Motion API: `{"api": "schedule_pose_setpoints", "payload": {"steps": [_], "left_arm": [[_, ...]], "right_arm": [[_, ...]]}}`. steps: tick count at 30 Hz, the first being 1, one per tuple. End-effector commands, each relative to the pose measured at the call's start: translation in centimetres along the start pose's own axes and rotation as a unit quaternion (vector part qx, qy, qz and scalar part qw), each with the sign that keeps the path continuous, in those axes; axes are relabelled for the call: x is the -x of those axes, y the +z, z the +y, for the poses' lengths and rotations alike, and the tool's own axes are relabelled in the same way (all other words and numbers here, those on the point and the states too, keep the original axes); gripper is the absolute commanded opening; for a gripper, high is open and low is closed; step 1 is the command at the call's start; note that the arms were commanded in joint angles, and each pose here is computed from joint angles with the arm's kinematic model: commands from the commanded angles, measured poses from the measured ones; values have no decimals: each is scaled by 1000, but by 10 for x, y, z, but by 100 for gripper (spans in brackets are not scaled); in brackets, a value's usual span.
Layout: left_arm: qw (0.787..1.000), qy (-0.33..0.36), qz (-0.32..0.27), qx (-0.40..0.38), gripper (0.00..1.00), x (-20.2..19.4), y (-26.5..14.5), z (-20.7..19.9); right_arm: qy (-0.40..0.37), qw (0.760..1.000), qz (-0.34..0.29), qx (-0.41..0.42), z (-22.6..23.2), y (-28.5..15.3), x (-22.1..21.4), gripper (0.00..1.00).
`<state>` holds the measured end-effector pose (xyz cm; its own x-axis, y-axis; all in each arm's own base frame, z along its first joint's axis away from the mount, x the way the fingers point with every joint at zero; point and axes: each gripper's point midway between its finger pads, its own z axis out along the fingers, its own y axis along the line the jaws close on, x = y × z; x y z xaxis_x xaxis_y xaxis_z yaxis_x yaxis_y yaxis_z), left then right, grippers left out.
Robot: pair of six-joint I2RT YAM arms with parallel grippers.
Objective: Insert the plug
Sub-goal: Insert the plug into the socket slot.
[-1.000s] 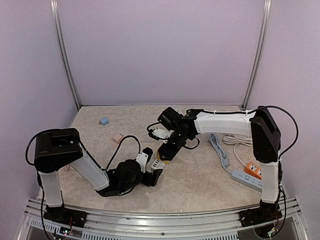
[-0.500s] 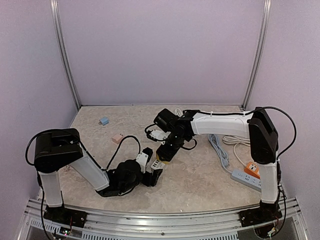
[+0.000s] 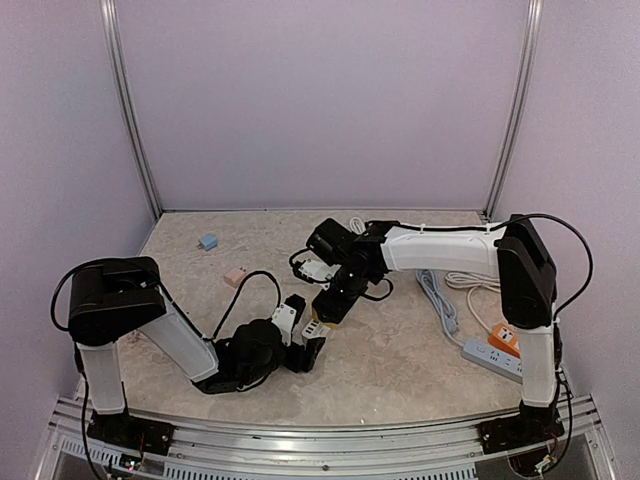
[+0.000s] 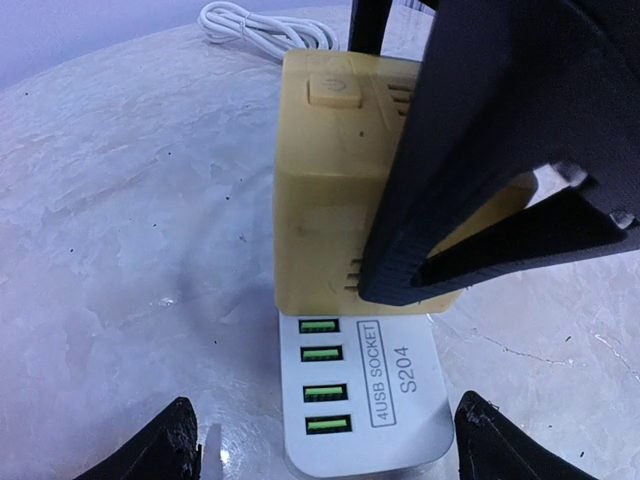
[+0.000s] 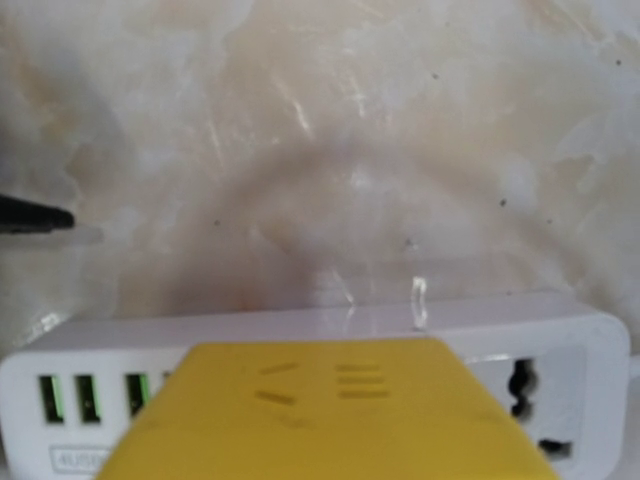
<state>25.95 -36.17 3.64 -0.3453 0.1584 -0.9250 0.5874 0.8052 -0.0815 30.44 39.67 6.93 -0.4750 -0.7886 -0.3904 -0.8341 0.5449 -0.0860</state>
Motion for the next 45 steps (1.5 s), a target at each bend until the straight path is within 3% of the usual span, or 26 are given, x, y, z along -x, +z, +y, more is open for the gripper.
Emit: {"api": "schedule_pose_setpoints", "payload": {"steps": [1, 17, 20, 26, 27, 29, 45], "left_arm": [[1000, 13, 7, 6, 84, -10, -1, 2], [1000, 15, 6, 6, 84, -10, -1, 1], [1000, 16, 7, 7, 84, -11, -1, 1], [1000, 16, 5, 8, 84, -10, -2, 1], [1000, 16, 6, 8, 84, -11, -2, 1], [1000, 16, 6, 8, 84, -11, -2, 1], [1000, 16, 6, 8, 84, -11, -1, 1]], "right_arm": [[-13, 996, 83, 0, 6, 44, -45, 4], [-3, 1000, 24, 5, -9, 4, -6, 44], [-2, 1000, 11, 8, -9, -4, 1, 55], [2, 1000, -8, 13, -11, -13, 9, 64], [4, 1000, -11, 14, -11, -15, 11, 74], [6, 1000, -15, 11, -13, -17, 12, 77], [16, 998, -53, 30, -12, -40, 27, 78]]}}
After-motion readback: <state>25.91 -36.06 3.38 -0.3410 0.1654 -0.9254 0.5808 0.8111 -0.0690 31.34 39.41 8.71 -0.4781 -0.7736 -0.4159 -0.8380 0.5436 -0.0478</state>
